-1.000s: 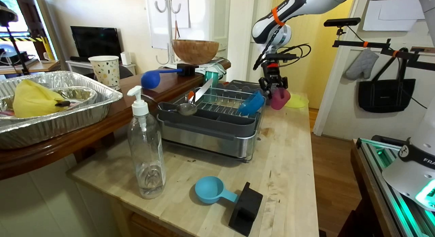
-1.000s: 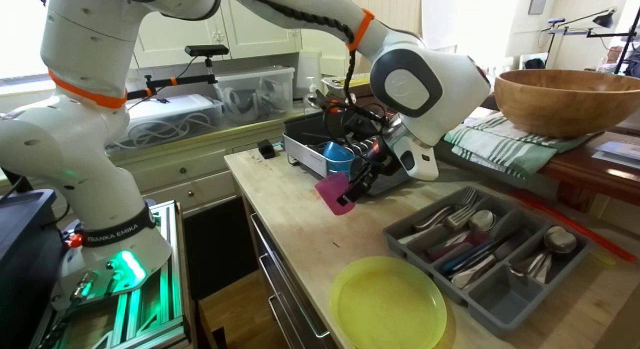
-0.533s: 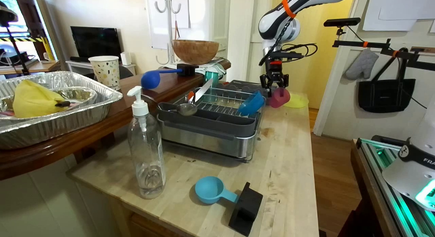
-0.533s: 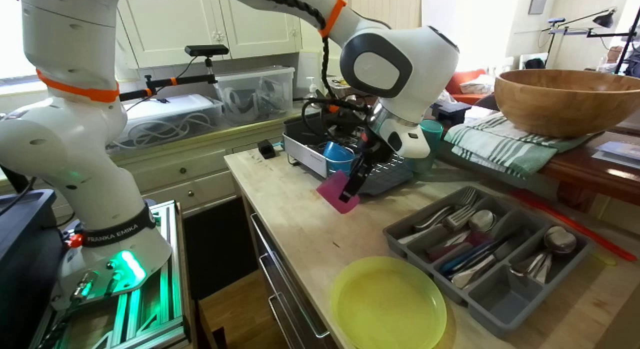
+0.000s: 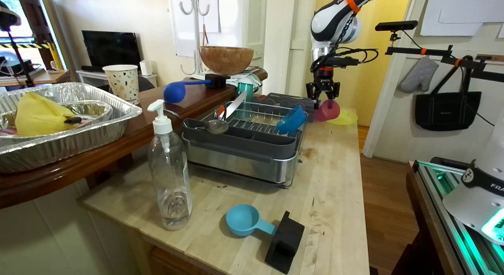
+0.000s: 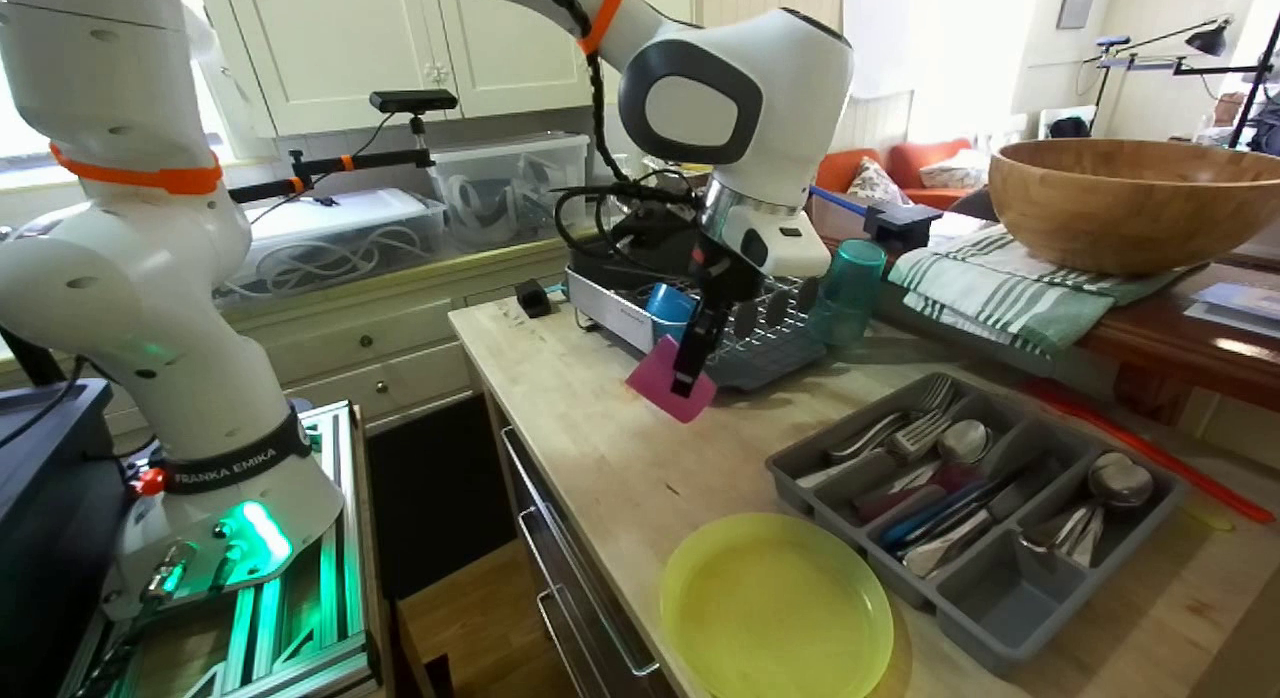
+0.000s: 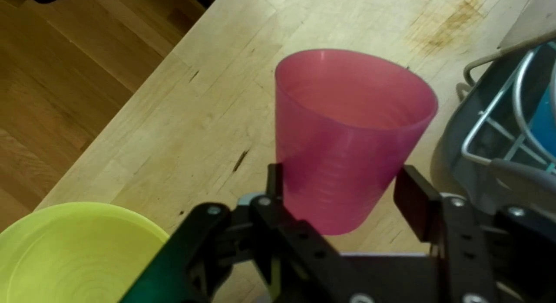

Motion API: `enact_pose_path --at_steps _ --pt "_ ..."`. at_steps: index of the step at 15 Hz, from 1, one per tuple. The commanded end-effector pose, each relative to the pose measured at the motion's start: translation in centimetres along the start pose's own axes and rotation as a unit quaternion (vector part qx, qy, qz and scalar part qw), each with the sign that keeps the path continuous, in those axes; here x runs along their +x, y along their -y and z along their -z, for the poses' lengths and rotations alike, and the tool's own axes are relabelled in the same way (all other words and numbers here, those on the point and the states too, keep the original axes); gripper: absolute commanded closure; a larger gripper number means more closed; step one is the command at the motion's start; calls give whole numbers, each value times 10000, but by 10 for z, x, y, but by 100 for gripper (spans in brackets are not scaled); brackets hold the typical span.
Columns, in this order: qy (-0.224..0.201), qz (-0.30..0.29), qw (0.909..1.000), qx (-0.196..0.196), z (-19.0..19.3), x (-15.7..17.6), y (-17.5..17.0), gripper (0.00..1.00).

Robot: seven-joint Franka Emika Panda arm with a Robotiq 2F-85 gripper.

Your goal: Put the pink cup on the dish rack

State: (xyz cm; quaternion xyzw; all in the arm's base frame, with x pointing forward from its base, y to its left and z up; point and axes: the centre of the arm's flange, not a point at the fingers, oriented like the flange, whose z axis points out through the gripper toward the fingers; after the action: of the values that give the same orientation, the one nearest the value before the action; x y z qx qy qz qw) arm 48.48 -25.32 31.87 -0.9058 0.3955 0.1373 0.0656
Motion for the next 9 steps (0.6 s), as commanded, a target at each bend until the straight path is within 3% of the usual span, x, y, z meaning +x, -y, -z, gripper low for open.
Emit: enact_pose_path --at_steps 1,5,9 --pt "-578 -93 9982 -161 1 -26 -5 59" --pt "-1258 -129 9919 -101 10 -31 -3 59" --pt "-1994 19 9799 64 17 -37 7 59"
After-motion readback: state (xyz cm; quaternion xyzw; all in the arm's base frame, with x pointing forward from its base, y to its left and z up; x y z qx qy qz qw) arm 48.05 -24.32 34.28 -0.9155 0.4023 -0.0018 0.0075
